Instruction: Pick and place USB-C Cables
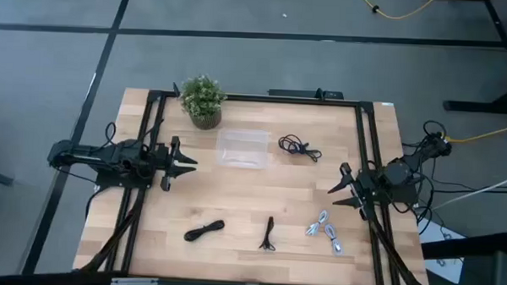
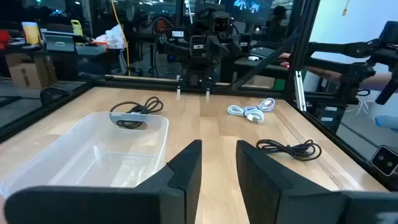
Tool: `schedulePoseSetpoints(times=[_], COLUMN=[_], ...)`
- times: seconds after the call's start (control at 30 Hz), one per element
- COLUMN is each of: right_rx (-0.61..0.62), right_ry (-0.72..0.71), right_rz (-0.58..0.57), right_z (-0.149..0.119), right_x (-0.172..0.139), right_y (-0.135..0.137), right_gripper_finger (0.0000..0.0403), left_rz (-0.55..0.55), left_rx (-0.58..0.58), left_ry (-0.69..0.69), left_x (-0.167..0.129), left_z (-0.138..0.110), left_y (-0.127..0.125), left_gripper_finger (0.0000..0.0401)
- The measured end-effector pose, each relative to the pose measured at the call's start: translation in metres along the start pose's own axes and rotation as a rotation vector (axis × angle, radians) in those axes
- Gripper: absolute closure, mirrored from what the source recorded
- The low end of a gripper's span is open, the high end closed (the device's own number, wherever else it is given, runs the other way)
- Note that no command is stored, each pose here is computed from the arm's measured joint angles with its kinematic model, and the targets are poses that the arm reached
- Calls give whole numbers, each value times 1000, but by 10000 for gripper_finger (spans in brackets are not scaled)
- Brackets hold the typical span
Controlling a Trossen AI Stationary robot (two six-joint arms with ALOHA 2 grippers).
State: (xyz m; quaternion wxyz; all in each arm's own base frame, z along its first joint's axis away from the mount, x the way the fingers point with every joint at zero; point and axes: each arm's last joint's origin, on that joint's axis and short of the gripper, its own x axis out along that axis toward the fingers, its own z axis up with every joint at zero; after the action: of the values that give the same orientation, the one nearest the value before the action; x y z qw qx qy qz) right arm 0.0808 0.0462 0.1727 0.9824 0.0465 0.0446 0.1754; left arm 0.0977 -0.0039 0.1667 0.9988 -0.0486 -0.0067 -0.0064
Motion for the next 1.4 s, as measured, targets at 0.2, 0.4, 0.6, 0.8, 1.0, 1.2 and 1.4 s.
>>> schedulePoseSetpoints(times=[0.2, 0.4, 0.6, 0.8, 1.0, 1.2, 1.4], right_rx=[0, 0, 0, 1, 1, 6, 94], right_ry=[0, 0, 0, 0, 0, -18, -230], right_rz=[0, 0, 0, 0, 0, -3, 25], right_z=[0, 0, 0, 0, 0, 2, 22], right_x=[0, 0, 0, 0, 0, 0, -3], right_y=[0, 0, 0, 0, 0, 0, 2], right_gripper_finger=[228, 228, 228, 228, 228, 228, 228], left_rz=[0, 0, 0, 0, 0, 17, -4], left_rx=[0, 0, 0, 0, 1, 27, -94], left_ry=[0, 0, 0, 0, 0, -61, -244], left_x=[0, 0, 0, 0, 0, 0, -3], left_z=[0, 0, 0, 0, 0, 6, 23], left_y=[0, 0, 0, 0, 0, 0, -1], left_gripper_finger=[308, 308, 308, 308, 308, 308, 308])
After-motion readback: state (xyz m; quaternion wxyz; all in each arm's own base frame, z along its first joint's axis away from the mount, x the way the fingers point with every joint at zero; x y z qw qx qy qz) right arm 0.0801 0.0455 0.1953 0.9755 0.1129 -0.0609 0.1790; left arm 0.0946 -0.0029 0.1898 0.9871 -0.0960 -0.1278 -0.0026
